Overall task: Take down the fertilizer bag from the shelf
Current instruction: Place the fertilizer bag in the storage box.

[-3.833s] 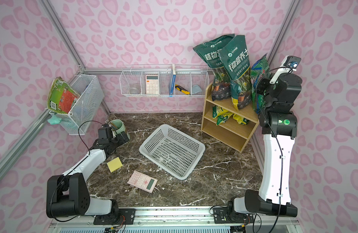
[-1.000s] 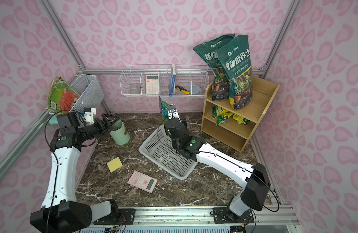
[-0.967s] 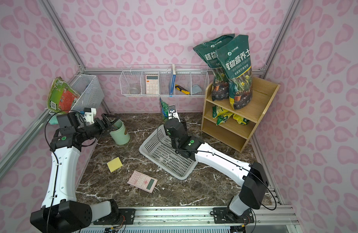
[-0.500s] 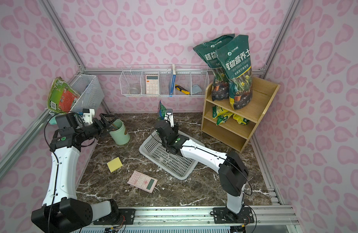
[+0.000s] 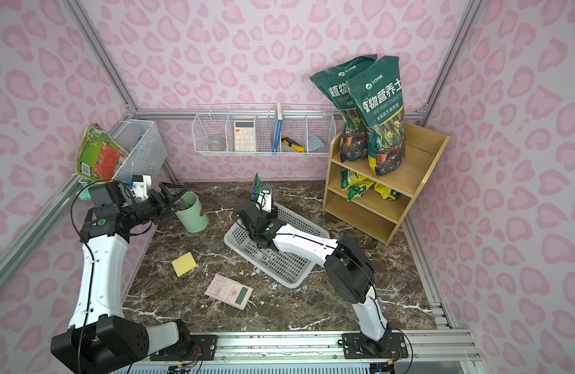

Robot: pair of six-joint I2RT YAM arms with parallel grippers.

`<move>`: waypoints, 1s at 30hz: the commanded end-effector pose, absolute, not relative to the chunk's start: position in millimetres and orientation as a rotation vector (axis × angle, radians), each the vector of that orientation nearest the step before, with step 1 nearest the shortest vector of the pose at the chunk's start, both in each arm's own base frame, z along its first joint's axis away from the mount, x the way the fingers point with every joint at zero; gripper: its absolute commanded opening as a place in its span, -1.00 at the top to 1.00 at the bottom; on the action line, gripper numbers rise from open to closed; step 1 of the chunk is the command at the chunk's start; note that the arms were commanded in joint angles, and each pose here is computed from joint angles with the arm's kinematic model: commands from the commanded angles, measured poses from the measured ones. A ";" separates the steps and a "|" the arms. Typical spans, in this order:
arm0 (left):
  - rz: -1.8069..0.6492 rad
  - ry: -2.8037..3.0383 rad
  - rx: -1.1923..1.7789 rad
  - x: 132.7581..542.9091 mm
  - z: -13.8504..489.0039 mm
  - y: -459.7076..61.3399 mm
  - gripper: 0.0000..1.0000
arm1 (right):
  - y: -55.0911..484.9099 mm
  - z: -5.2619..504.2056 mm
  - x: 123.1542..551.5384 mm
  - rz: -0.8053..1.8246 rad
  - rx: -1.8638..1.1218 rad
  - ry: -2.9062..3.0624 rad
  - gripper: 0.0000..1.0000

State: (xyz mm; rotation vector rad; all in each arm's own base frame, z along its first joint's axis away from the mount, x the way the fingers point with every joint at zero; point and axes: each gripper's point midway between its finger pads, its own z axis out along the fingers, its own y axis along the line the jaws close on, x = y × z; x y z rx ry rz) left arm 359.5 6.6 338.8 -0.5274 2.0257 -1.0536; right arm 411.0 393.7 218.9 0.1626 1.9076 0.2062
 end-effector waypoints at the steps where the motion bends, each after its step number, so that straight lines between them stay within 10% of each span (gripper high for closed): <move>1: -1.071 2.009 -0.511 361.4 342.6 6.2 -0.99 | 397.4 238.5 415.2 0.235 0.276 1.820 1.00; 9: -1.076 2.008 -0.512 361.2 342.2 6.2 -0.98 | 430.3 213.4 417.9 0.288 0.238 1.877 1.00; 20: -1.081 2.009 -0.512 362.1 341.8 6.1 -0.99 | 495.1 227.7 394.4 0.640 -0.136 1.884 -0.35; 30: -1.088 2.012 -0.515 362.8 339.7 6.2 -0.98 | 473.2 287.9 355.9 0.721 -0.306 1.757 -0.99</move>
